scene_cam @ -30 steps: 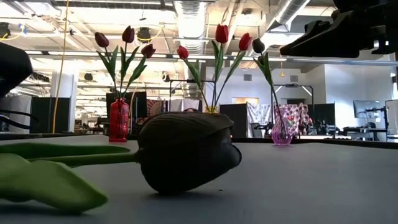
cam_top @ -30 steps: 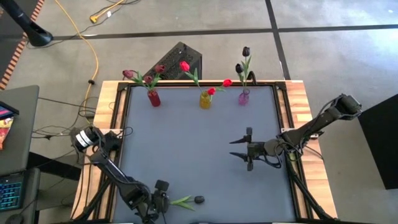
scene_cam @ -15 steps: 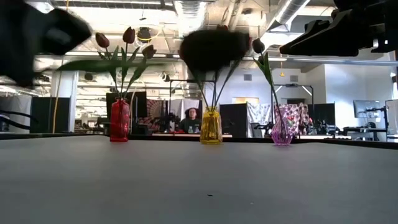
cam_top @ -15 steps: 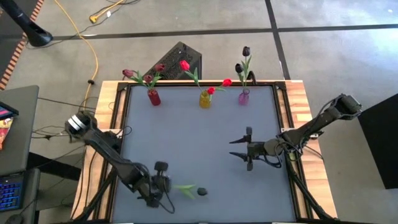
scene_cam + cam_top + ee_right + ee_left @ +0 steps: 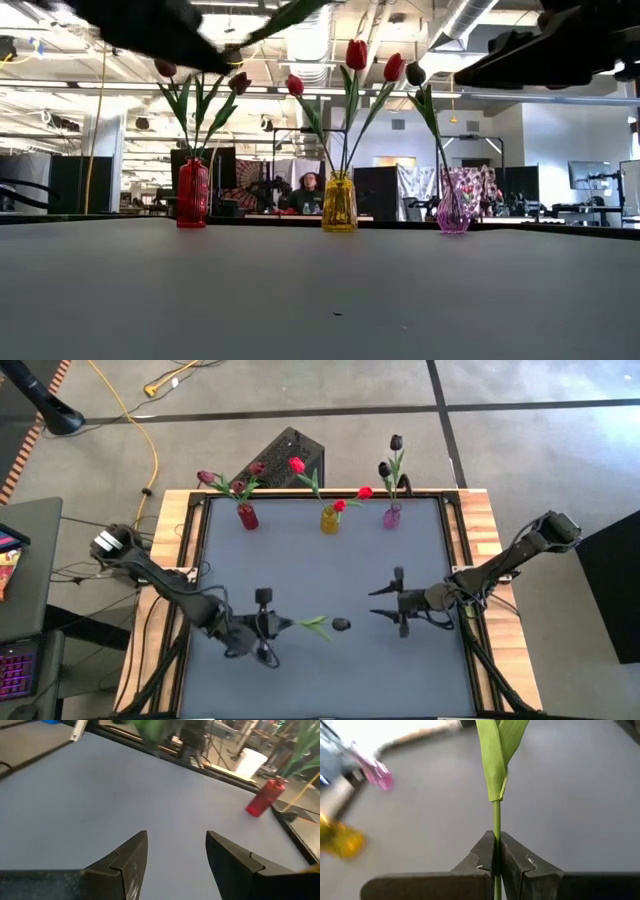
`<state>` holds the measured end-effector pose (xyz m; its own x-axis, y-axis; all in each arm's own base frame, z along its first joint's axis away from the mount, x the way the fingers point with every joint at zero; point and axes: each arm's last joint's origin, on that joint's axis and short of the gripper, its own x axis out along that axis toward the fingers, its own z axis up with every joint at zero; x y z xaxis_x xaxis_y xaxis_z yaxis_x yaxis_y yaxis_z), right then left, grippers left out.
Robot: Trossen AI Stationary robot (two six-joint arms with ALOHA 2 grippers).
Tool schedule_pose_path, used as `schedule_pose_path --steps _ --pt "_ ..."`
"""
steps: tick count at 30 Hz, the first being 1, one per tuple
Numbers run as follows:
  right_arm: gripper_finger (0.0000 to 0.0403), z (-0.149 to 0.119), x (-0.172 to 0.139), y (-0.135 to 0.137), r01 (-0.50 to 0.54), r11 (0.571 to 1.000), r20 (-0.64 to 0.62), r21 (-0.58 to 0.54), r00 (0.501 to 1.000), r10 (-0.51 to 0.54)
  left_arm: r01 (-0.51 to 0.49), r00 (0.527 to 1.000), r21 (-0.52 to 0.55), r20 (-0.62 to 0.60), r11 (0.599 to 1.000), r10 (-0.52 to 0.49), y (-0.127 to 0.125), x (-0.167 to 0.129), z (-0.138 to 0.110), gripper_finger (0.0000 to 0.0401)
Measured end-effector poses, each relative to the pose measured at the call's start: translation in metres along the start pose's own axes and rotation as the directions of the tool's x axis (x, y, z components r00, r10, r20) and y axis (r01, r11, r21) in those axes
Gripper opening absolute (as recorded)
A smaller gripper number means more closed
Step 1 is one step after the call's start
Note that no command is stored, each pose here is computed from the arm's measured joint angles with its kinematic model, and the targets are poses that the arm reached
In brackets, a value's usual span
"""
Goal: Sort flowers into vase by color
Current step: Put the black tulip into the purple vase
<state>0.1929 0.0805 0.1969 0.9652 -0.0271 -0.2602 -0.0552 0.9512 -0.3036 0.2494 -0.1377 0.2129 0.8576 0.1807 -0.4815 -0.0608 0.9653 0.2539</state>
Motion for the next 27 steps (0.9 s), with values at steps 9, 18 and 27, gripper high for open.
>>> schedule_pose_path --steps 9,18,27 --pt "0.0226 0.007 0.004 -0.011 0.028 0.988 0.073 0.149 0.997 -0.04 0.144 0.874 0.014 0.468 0.989 -0.134 0.086 0.041 0.002 0.0" --pt "0.0226 0.006 0.017 -0.06 -0.022 0.974 0.186 0.224 0.982 -0.021 0.186 0.823 -0.01 0.548 0.983 -0.15 0.135 0.076 0.009 0.0" --pt "0.0226 0.006 0.016 -0.096 -0.134 0.967 0.324 0.218 0.944 0.058 0.142 0.84 0.009 0.528 0.99 -0.125 0.141 0.121 0.023 0.0"
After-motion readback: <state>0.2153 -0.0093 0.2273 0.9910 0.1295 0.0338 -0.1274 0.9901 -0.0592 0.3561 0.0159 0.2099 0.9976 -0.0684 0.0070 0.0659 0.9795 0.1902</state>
